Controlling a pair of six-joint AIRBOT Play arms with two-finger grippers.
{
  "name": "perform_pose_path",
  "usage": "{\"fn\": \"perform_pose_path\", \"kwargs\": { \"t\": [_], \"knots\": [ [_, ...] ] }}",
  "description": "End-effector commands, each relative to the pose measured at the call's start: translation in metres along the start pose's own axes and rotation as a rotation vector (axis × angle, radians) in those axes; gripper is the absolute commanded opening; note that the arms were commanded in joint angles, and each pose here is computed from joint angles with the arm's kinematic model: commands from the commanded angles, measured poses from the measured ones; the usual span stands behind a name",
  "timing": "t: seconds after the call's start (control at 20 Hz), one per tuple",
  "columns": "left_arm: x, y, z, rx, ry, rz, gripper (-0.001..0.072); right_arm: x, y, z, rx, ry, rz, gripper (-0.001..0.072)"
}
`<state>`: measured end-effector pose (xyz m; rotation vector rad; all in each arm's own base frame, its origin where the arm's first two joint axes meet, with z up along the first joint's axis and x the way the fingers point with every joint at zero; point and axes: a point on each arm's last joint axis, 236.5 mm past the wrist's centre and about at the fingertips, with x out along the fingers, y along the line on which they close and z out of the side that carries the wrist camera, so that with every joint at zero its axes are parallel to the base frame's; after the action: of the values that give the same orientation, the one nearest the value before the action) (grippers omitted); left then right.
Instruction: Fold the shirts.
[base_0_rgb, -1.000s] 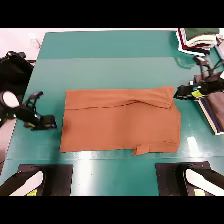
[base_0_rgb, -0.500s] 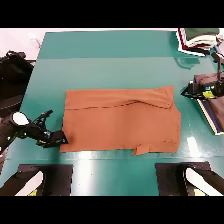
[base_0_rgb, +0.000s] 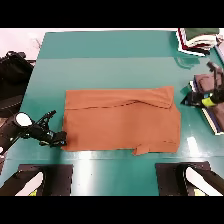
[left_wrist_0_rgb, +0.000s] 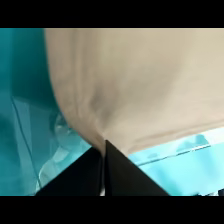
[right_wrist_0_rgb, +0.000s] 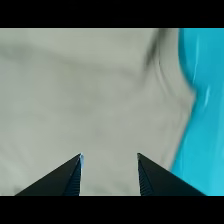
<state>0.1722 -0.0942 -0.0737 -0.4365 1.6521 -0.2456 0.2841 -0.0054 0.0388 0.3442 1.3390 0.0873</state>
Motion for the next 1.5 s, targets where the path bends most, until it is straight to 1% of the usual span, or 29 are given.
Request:
{"fn": "perform_pose_path", "kwargs": {
  "t": [0.0, 0.05, 0.15, 0.25, 0.35, 0.5, 0.55, 0.6, 0.75, 0.85, 0.9, 0.95, 1.0, 1.05, 1.1, 1.25, 1.35, 1.45],
  "knots": [
    [-0.015, -0.009, 0.015, 0.046, -0.044, -0.005, 0.002, 0.026, -0.026, -0.078, 0.113, 0.266, 0.026, 0.0507],
    [-0.02, -0.012, 0.02, 0.054, -0.063, -0.006, 0.002, 0.034, -0.034, -0.097, 0.173, 0.319, 0.039, 0.0554],
    [-0.027, -0.016, 0.029, 0.065, -0.095, -0.008, 0.002, 0.05, -0.045, -0.13, 0.285, 0.389, 0.063, 0.0551],
    [-0.029, -0.016, 0.033, 0.067, -0.109, -0.008, 0.002, 0.064, -0.049, -0.152, 0.35, 0.427, 0.078, 0.0548],
    [-0.029, -0.016, 0.034, 0.067, -0.112, -0.007, 0.002, 0.077, -0.048, -0.166, 0.367, 0.444, 0.083, 0.0521],
    [-0.029, -0.016, 0.034, 0.067, -0.113, -0.007, 0.002, 0.086, -0.046, -0.178, 0.384, 0.462, 0.092, 0.0516],
    [-0.029, -0.016, 0.035, 0.067, -0.117, -0.007, 0.002, 0.086, -0.045, -0.18, 0.386, 0.468, 0.095, 0.0499],
    [-0.03, -0.017, 0.036, 0.067, -0.121, -0.008, 0.002, 0.087, -0.044, -0.18, 0.382, 0.47, 0.094, 0.0498],
    [-0.03, -0.02, 0.04, 0.063, -0.139, -0.022, 0.002, 0.09, -0.035, -0.182, 0.303, 0.493, 0.083, 0.0496],
    [-0.03, -0.023, 0.04, 0.059, -0.139, -0.033, 0.002, 0.097, -0.028, -0.179, 0.225, 0.486, 0.065, 0.0403],
    [-0.03, -0.023, 0.04, 0.06, -0.139, -0.034, 0.002, 0.099, -0.026, -0.178, 0.198, 0.485, 0.056, 0.0397],
    [-0.03, -0.023, 0.04, 0.06, -0.138, -0.034, 0.002, 0.101, -0.022, -0.179, 0.167, 0.487, 0.052, 0.0323],
    [-0.03, -0.023, 0.04, 0.061, -0.139, -0.034, 0.002, 0.101, -0.02, -0.18, 0.142, 0.494, 0.048, 0.0208],
    [-0.031, -0.023, 0.041, 0.064, -0.141, -0.033, 0.002, 0.101, -0.018, -0.181, 0.121, 0.5, 0.047, 0.0072],
    [-0.036, -0.025, 0.042, 0.076, -0.149, -0.032, 0.002, 0.1, -0.016, -0.182, 0.105, 0.512, 0.05, 0.0016],
    [-0.069, -0.034, 0.047, 0.144, -0.227, -0.007, 0.0019, 0.077, -0.018, -0.171, 0.014, 0.498, -0.002, 0.0016],
    [-0.094, -0.041, 0.048, 0.175, -0.287, 0.014, 0.002, 0.053, -0.016, -0.144, -0.052, 0.383, -0.042, 0.0015],
    [-0.109, -0.048, 0.055, 0.195, -0.335, 0.012, 0.002, 0.029, -0.006, -0.112, -0.074, 0.238, -0.05, 0.0015]
  ]
}}
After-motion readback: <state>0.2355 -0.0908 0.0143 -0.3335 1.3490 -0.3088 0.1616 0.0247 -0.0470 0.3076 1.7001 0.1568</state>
